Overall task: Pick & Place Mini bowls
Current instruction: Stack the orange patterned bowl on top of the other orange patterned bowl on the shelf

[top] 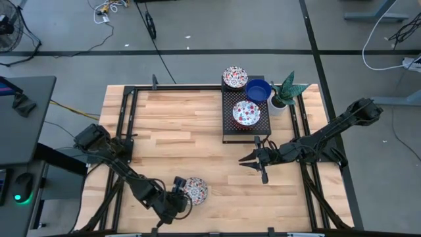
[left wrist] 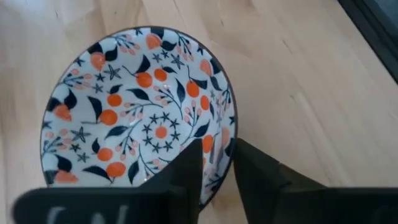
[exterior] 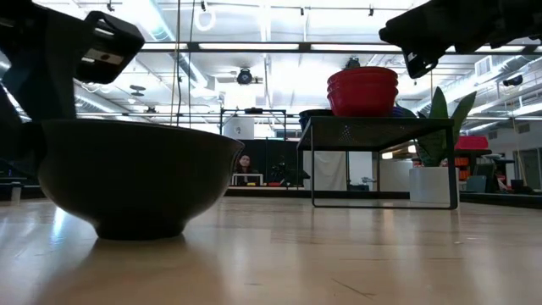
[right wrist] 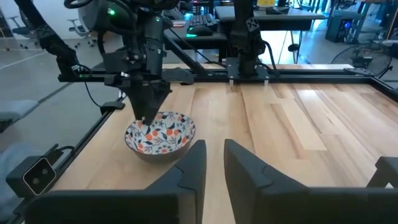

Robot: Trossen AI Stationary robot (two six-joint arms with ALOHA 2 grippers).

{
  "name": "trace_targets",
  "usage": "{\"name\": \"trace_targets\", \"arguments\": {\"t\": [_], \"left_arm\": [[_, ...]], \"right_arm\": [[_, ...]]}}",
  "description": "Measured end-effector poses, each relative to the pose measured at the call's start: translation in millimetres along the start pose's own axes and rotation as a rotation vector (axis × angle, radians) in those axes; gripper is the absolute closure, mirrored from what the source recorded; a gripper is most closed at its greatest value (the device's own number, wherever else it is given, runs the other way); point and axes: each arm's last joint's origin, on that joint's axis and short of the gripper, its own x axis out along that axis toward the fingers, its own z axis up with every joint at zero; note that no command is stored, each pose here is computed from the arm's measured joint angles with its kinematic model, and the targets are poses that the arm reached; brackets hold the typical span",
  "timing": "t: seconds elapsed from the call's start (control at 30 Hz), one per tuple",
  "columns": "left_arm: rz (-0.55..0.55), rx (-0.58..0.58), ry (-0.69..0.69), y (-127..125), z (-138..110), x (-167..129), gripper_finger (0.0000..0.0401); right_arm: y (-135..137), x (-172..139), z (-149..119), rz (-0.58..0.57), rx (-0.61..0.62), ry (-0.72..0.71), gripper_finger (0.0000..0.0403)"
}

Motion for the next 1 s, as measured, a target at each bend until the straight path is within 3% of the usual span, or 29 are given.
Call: {"name": "trace_targets", "arguments": {"t": [0.27, 0.67, 0.87, 1.0], "left_arm": [[0.028, 0.018, 0.042, 3, -4, 0, 0.0359], [0.018, -0.005, 0.060, 14, -2, 5, 0.0316], [0.028, -0.003, 0.054, 18, 0, 6, 0.0382], [0.021, 0.025, 0.046, 19, 1, 3, 0.0386]], "right_arm": [[5, -2, 0, 0.024, -0.005, 0.001, 0.0344], [8, -3, -1, 0.038, -0.007, 0.000, 0.0344], [8, -3, -1, 0.038, -0.007, 0.000, 0.0344], [8, -3, -1, 0.038, 0.022, 0.000, 0.0344]]}}
